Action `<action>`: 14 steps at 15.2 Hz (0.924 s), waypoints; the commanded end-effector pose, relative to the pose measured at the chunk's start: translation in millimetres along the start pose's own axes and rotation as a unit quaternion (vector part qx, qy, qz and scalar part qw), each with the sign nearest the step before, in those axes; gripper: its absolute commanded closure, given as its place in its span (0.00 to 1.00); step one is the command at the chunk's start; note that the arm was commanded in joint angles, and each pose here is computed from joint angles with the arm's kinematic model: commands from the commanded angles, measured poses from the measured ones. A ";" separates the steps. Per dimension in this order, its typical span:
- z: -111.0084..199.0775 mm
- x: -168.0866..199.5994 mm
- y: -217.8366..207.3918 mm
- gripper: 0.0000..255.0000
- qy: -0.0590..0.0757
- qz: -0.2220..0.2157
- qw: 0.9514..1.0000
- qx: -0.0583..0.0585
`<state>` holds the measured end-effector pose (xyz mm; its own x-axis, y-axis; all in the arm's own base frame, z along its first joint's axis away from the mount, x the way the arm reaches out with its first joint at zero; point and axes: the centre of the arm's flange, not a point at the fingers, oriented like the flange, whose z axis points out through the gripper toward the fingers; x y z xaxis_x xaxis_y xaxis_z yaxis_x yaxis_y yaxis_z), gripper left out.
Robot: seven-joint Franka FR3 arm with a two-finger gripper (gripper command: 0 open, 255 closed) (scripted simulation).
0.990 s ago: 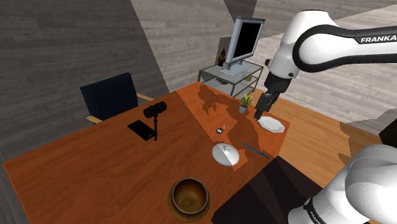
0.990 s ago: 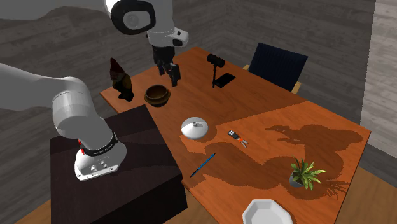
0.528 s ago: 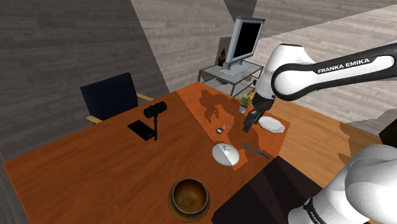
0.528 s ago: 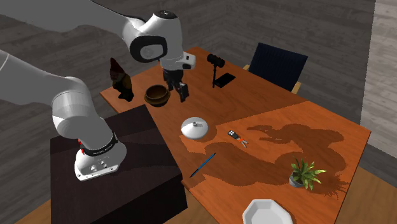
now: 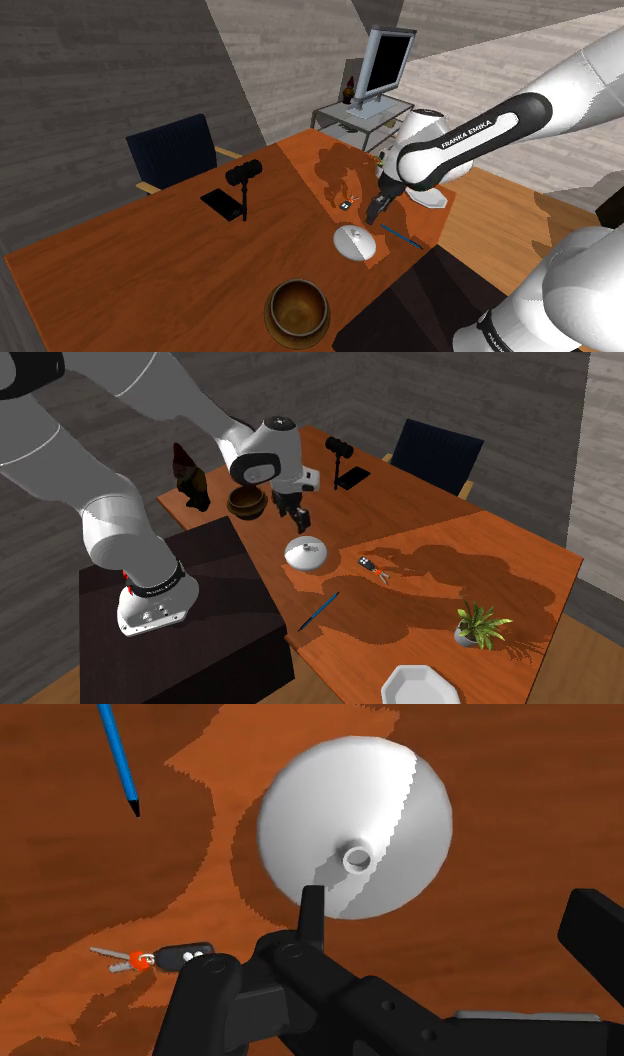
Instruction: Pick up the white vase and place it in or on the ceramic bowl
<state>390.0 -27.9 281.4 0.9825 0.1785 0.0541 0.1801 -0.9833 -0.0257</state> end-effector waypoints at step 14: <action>122.3 19.5 17.8 0.00 0.010 -0.008 1.000 -0.004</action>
<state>416.7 -38.0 163.8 0.9782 0.1940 0.0739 0.1958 -0.9805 -0.0171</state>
